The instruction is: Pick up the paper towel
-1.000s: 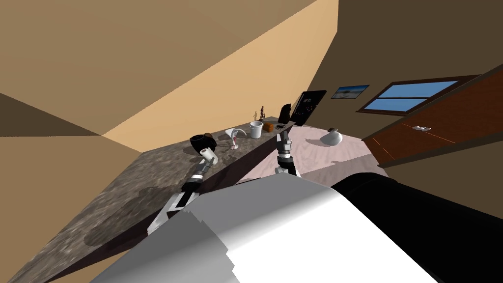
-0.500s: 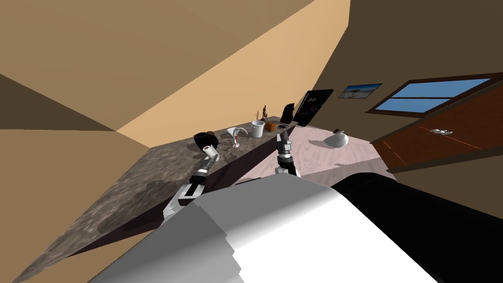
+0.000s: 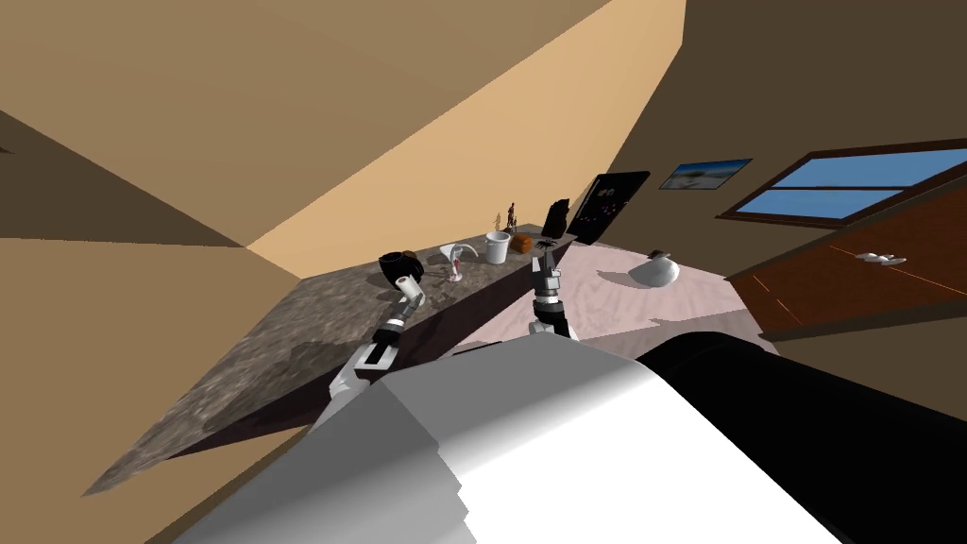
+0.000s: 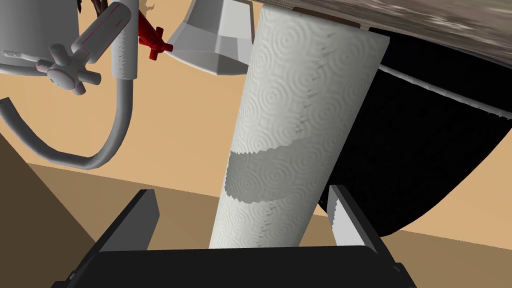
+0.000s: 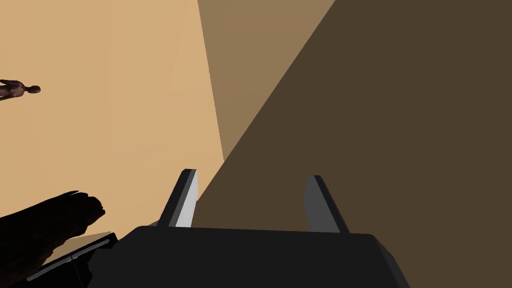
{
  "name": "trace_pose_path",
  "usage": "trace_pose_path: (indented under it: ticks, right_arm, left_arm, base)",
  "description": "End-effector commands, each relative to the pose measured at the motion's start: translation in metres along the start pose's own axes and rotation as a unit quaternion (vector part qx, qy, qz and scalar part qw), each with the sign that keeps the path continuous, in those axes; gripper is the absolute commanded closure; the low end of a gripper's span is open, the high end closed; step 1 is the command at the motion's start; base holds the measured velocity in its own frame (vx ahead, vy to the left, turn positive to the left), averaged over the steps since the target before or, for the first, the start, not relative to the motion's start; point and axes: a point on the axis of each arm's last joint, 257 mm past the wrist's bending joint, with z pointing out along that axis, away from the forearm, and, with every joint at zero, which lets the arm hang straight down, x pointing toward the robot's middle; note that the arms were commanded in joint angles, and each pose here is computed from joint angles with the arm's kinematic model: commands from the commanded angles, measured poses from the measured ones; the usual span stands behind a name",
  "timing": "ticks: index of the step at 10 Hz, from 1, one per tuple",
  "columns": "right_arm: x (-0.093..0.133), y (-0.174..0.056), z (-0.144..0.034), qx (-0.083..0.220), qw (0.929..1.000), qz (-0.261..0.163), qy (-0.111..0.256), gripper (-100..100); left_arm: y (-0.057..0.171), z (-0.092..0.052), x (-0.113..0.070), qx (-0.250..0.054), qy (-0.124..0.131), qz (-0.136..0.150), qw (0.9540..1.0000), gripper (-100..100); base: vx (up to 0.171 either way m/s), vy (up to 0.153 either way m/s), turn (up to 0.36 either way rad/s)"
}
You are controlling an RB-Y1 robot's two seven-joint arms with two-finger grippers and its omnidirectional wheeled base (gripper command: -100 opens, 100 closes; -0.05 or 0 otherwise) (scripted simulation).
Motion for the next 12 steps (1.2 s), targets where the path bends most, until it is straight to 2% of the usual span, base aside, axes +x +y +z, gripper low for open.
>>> trace_pose_path:
  ticks: [1, 2, 3, 4, 5, 6, 7, 8, 9, 10, 12]
  right_arm:
    - [0.000, 0.000, 0.000, 0.000, 1.0000, 0.000, 0.000, 0]
    - [0.000, 0.000, 0.000, 0.000, 1.0000, 0.000, 0.000, 0]
    - [0.000, 0.000, 0.000, 0.000, 1.0000, 0.000, 0.000, 0]
    - [0.000, 0.000, 0.000, 0.000, 1.0000, 0.000, 0.000, 0]
    - [0.000, 0.000, 0.000, 0.000, 1.0000, 0.000, 0.000, 0]
    - [0.000, 0.000, 0.000, 0.000, 1.0000, 0.000, 0.000, 0]
    - [0.000, 0.000, 0.000, 0.000, 1.0000, 0.000, 0.000, 0]
    - [0.000, 0.000, 0.000, 0.000, 1.0000, 0.000, 0.000, 0]
    - [0.000, 0.000, 0.000, 0.000, 1.0000, 0.000, 0.000, 0]
    - [0.000, 0.000, 0.000, 0.000, 1.0000, 0.000, 0.000, 0]
    - [0.000, 0.000, 0.000, 0.000, 1.0000, 0.000, 0.000, 0]
  left_arm:
    - [-0.002, 0.014, 0.002, 0.005, 0.001, -0.001, 1.0000, -100]
    - [0.003, 0.018, 0.004, 0.001, 0.004, -0.001, 1.0000, -100]
    - [-0.009, 0.029, 0.005, 0.019, 0.003, -0.003, 0.9998, -100]
    - [-0.006, 0.038, 0.003, 0.017, 0.002, -0.002, 0.9999, -100]
    - [-0.001, 0.040, 0.007, 0.012, 0.006, -0.002, 0.9999, -100]
    - [-0.012, 0.052, 0.007, 0.028, 0.006, -0.003, 0.9996, -100]
    - [-0.008, 0.061, 0.005, 0.025, 0.006, -0.002, 0.9997, -100]
    - [-0.004, 0.062, 0.007, 0.022, 0.009, -0.002, 0.9997, -100]
    - [-0.014, 0.074, 0.007, 0.037, 0.009, -0.001, 0.9993, -100]
    - [-0.012, 0.080, 0.004, 0.035, 0.009, 0.000, 0.9993, -100]
    - [-0.008, 0.083, 0.005, 0.031, 0.012, 0.001, 0.9994, -100]
  base:
    - [-0.048, -0.017, 0.088]
    - [-0.023, -0.011, 0.003]
    - [-0.036, -0.003, 0.146]
    - [-0.045, -0.014, 0.069]
    - [-0.026, -0.010, -0.025]
    - [-0.052, -0.007, 0.138]
    - [-0.051, -0.013, 0.080]
    - [-0.019, -0.008, -0.020]
    - [-0.039, -0.008, 0.136]
    - [-0.044, -0.014, 0.074]
    - [-0.012, -0.004, -0.015]
